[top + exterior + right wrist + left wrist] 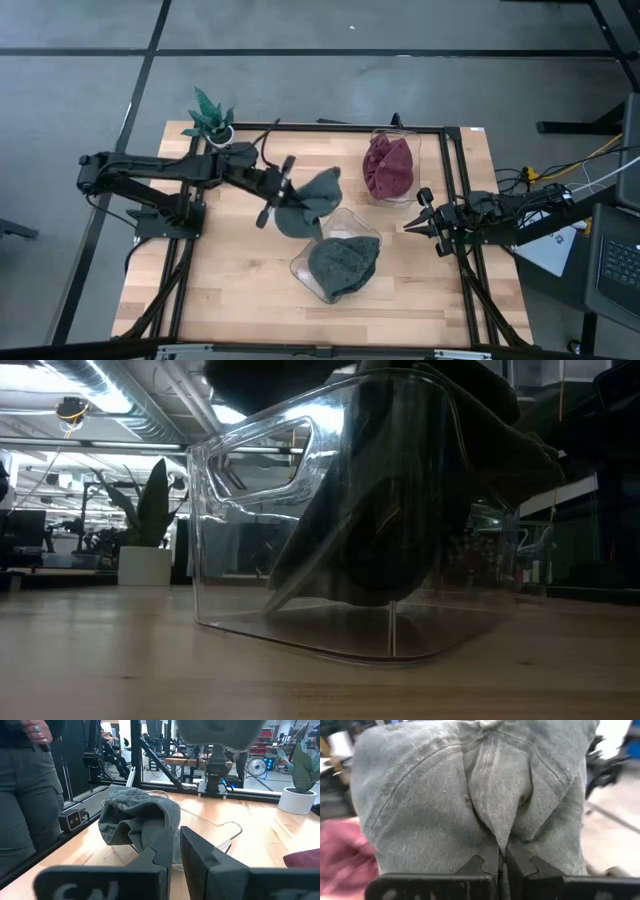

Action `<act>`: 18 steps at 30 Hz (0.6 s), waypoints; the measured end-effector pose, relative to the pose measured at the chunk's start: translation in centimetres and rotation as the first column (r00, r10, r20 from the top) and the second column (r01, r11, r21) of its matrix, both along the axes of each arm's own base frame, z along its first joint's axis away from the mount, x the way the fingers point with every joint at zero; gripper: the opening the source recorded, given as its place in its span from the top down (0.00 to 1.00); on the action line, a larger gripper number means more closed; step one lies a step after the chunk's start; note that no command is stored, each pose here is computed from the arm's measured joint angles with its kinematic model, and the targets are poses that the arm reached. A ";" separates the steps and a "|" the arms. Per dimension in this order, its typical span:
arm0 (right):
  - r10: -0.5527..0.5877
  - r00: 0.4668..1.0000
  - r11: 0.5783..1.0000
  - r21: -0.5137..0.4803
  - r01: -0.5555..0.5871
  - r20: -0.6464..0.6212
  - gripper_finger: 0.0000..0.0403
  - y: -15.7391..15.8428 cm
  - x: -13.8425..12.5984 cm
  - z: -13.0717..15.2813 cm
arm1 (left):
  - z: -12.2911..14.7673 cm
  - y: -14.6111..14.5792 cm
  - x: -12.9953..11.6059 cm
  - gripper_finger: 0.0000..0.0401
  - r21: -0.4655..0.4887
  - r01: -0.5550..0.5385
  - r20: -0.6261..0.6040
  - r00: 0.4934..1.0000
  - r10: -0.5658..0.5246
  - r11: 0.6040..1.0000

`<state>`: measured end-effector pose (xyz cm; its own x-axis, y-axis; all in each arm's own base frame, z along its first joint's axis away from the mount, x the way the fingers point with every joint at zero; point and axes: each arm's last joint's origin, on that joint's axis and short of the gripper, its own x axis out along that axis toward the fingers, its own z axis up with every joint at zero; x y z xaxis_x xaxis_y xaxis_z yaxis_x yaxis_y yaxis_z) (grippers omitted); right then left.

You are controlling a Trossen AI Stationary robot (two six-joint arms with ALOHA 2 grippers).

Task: Pick & Place hat
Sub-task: Put the black cap into the bottom transparent bin

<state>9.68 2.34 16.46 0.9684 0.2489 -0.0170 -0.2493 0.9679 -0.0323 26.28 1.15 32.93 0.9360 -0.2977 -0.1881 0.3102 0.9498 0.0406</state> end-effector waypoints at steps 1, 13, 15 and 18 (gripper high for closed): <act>0.000 1.000 1.000 0.002 0.000 0.000 0.91 0.0 0.0 0.0 | 0.0 -0.3 0.4 0.99 -0.013 0.026 0.015 1.000 -0.026 1.000; 0.000 1.000 1.000 0.002 0.000 0.000 0.91 0.0 0.0 0.0 | -2.6 -4.4 5.8 0.99 -0.090 0.254 0.191 0.953 -0.234 0.963; -0.001 1.000 1.000 -0.001 0.001 0.000 0.91 0.0 0.0 0.0 | -3.4 -5.0 6.6 0.99 -0.088 0.270 0.202 0.947 -0.248 0.959; 0.000 1.000 1.000 0.002 0.000 -0.001 0.91 0.0 0.0 0.0 | -4.5 -5.7 7.4 0.99 -0.085 0.289 0.212 0.940 -0.267 0.953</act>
<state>9.68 2.34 16.45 0.9684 0.2487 -0.0171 -0.2491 0.9680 -0.0307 33.68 -4.57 28.46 0.8276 -0.5599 0.0403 0.5593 0.8286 0.0249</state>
